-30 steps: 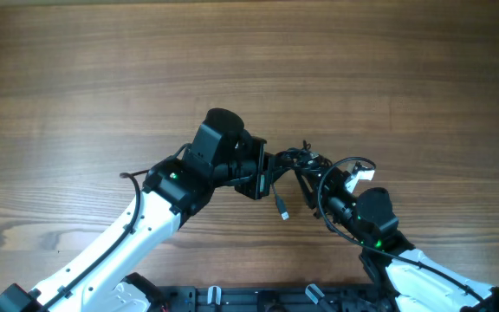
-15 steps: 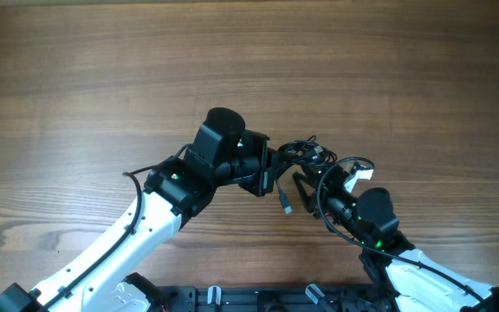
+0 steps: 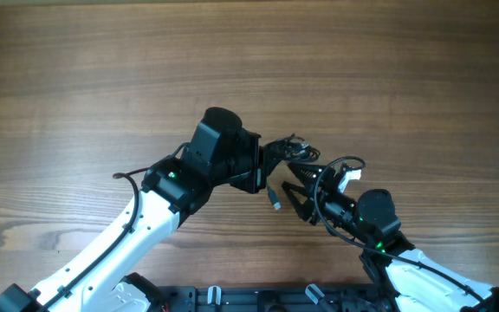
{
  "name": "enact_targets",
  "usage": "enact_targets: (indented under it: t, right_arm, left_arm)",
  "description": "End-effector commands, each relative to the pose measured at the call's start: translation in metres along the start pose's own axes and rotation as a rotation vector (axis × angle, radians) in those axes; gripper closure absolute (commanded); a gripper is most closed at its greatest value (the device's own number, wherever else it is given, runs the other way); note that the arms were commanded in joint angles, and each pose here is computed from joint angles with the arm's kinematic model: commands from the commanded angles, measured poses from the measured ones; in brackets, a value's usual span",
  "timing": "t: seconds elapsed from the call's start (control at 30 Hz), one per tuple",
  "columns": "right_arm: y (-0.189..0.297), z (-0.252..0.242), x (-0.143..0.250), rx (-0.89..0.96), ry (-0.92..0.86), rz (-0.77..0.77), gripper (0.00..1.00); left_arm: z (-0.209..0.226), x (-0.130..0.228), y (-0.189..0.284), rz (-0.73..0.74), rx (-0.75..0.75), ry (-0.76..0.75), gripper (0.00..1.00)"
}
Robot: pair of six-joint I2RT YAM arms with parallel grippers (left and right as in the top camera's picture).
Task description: Untangle cables
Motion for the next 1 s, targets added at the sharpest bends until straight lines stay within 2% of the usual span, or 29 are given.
enact_targets:
  t: [0.0, 0.13, 0.23, 0.3, 0.33, 0.37, 0.4, 0.53, 0.63, 0.73, 0.83, 0.9, 0.93, 0.97]
  right_arm:
    - [-0.002, 0.003, -0.006, -0.009, -0.023, -0.067, 0.35]
    - [-0.002, 0.002, -0.01, -0.006, -0.026, -0.105, 0.37]
    - [-0.002, 0.002, -0.011, -0.01, -0.026, -0.123, 0.44]
    - [-0.002, 0.002, -0.012, -0.009, -0.025, -0.125, 0.65]
    - [-0.002, 0.001, -0.011, -0.001, -0.028, -0.122, 0.82]
    - [-0.002, -0.001, -0.01, 0.007, -0.028, -0.109, 0.94]
    - [-0.002, -0.001, -0.008, 0.014, -0.024, -0.087, 0.96]
    - [-0.002, -0.005, 0.0, 0.04, 0.077, 0.006, 0.96]
    - [-0.001, -0.02, 0.0, 0.127, 0.171, 0.026, 0.96]
    - [0.005, -0.047, -0.005, 0.292, 0.145, -0.018, 0.96]
    - [0.007, -0.054, -0.008, 0.335, 0.142, -0.057, 0.95]
    - [0.006, -0.051, -0.009, 0.317, 0.149, -0.058, 0.91]
    - [0.006, -0.051, -0.009, 0.316, 0.15, -0.059, 0.85]
    - [0.006, -0.051, -0.009, 0.317, 0.151, -0.066, 0.74]
  left_arm:
    - [0.004, 0.003, -0.002, 0.02, -0.027, 0.099, 0.96]
    - [0.017, 0.014, -0.006, 0.043, -0.073, 0.087, 0.96]
    - [0.027, 0.024, -0.01, 0.063, -0.104, 0.09, 0.96]
    - [0.032, 0.029, -0.012, 0.076, -0.116, 0.073, 0.96]
    - [0.032, 0.031, -0.012, 0.085, -0.113, 0.068, 0.96]
    - [0.031, 0.032, -0.012, 0.09, -0.106, 0.065, 0.96]
    - [0.027, 0.031, -0.012, 0.091, -0.085, 0.065, 0.96]
    - [0.003, 0.014, -0.004, 0.052, 0.004, 0.089, 0.96]
    - [-0.019, -0.003, 0.006, 0.044, 0.063, 0.024, 0.96]
    - [-0.04, -0.002, 0.02, 0.168, 0.097, -0.084, 0.96]
    - [-0.051, 0.0, 0.028, 0.224, 0.14, -0.221, 0.96]
    - [-0.052, -0.002, 0.029, 0.21, 0.159, -0.332, 0.96]
    - [-0.053, -0.003, 0.029, 0.204, 0.168, -0.388, 0.96]
    - [-0.054, -0.003, 0.03, 0.198, 0.175, -0.438, 0.96]
Point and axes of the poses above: each gripper's point midway between its finger pads, its own y axis back along the fingers, its own z axis along the line the jaws close on, x = y × z, the point moved 8 cm from there along y, back along the fingers, and after that the axes turned 15 degrees about y, right-handed, at the moved point
